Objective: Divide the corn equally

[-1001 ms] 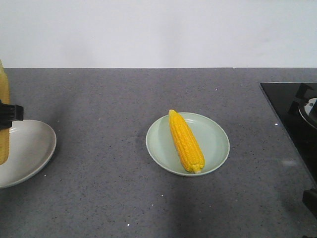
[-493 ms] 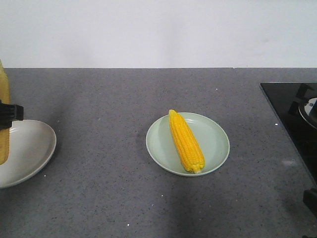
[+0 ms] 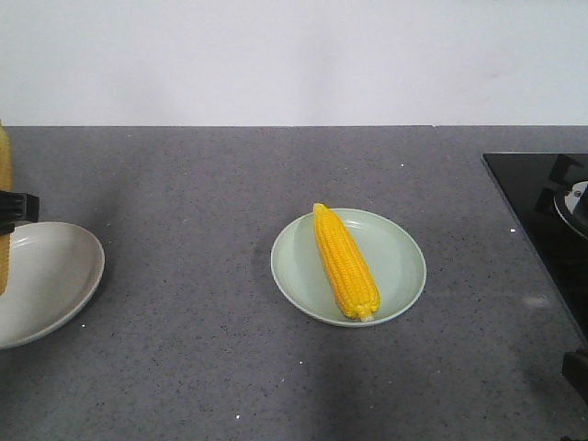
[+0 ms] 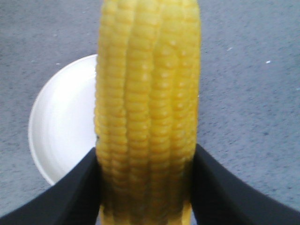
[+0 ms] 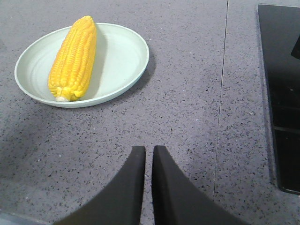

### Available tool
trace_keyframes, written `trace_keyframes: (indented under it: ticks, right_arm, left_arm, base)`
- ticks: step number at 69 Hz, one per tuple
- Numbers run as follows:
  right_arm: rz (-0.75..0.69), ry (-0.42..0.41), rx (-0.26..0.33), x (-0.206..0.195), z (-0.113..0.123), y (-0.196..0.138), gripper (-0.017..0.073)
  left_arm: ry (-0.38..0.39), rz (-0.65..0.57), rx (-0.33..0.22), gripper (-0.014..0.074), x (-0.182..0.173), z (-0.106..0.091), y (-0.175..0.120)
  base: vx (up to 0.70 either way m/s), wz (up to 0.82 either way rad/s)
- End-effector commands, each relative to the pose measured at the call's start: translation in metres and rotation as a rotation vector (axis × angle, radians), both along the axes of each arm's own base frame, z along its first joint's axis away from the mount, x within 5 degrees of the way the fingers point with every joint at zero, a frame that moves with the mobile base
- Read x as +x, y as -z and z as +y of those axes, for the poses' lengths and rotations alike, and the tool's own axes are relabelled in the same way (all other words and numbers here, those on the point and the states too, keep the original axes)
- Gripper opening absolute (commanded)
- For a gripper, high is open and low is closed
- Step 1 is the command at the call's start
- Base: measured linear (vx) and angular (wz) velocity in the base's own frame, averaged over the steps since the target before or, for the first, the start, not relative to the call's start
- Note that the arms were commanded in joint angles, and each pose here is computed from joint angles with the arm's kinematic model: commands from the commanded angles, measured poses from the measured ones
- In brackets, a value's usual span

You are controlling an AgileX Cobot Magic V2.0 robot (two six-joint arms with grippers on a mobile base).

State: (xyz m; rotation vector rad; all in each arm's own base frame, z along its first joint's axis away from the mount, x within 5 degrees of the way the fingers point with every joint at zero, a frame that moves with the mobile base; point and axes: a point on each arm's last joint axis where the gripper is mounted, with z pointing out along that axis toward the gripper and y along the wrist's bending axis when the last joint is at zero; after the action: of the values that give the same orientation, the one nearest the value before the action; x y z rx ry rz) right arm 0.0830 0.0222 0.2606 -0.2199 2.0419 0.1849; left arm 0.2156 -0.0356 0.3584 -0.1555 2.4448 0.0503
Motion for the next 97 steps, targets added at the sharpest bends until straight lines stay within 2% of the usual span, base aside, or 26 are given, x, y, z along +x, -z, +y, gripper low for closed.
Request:
trace_keyframes:
  ticks: [1, 11, 23, 35, 41, 56, 73, 81, 90, 97]
  right_arm:
    - [-0.091, -0.008, 0.009, 0.003, 0.001, -0.014, -0.0008]
    - [-0.090, -0.008, 0.008, 0.003, 0.001, -0.014, -0.0008]
    - [-0.091, -0.008, 0.009, 0.003, 0.001, -0.014, -0.0008]
    - [-0.090, -0.008, 0.008, 0.003, 0.001, -0.014, -0.0008]
    - [-0.090, -0.008, 0.008, 0.003, 0.001, -0.014, -0.0008]
    - [-0.090, -0.008, 0.008, 0.003, 0.001, -0.014, -0.0008]
    - [-0.089, -0.008, 0.008, 0.003, 0.001, -0.014, -0.0008]
    - [-0.088, -0.008, 0.008, 0.003, 0.001, -0.014, -0.0008]
    - [-0.086, -0.007, 0.007, 0.003, 0.001, -0.014, -0.0008]
    - [-0.086, -0.007, 0.007, 0.003, 0.001, -0.014, -0.0008]
  left_arm:
    - [0.002, -0.086, 0.048, 0.0133, -0.001, 0.005, -0.015]
    - [0.003, -0.100, 0.096, 0.0133, 0.004, 0.007, -0.015]
    - [-0.019, -0.010, 0.130, 0.0133, 0.021, 0.010, 0.002]
    - [-0.070, 0.055, 0.148, 0.0129, 0.038, 0.023, 0.019]
    - [-0.085, 0.085, 0.137, 0.0094, 0.044, 0.029, 0.026]
    - [-0.064, 0.186, 0.108, 0.0000, 0.058, 0.039, 0.048]
    - [-0.095, 0.204, 0.098, 0.0000, 0.073, 0.048, 0.054]
    - [-0.060, 0.226, 0.088, 0.0001, 0.082, 0.048, 0.053]
    - [-0.028, 0.286, 0.045, 0.0004, 0.093, 0.049, 0.052]
    - [-0.043, 0.341, 0.010, 0.0011, 0.102, 0.052, 0.056]
  base:
    - [0.00, 0.00]
    - [0.00, 0.00]
    - [0.00, 0.00]
    - [0.00, 0.00]
    - [0.00, 0.00]
    - [0.00, 0.00]
    - [0.00, 0.00]
    - [0.00, 0.00]
    - [0.00, 0.00]
    - [0.00, 0.00]
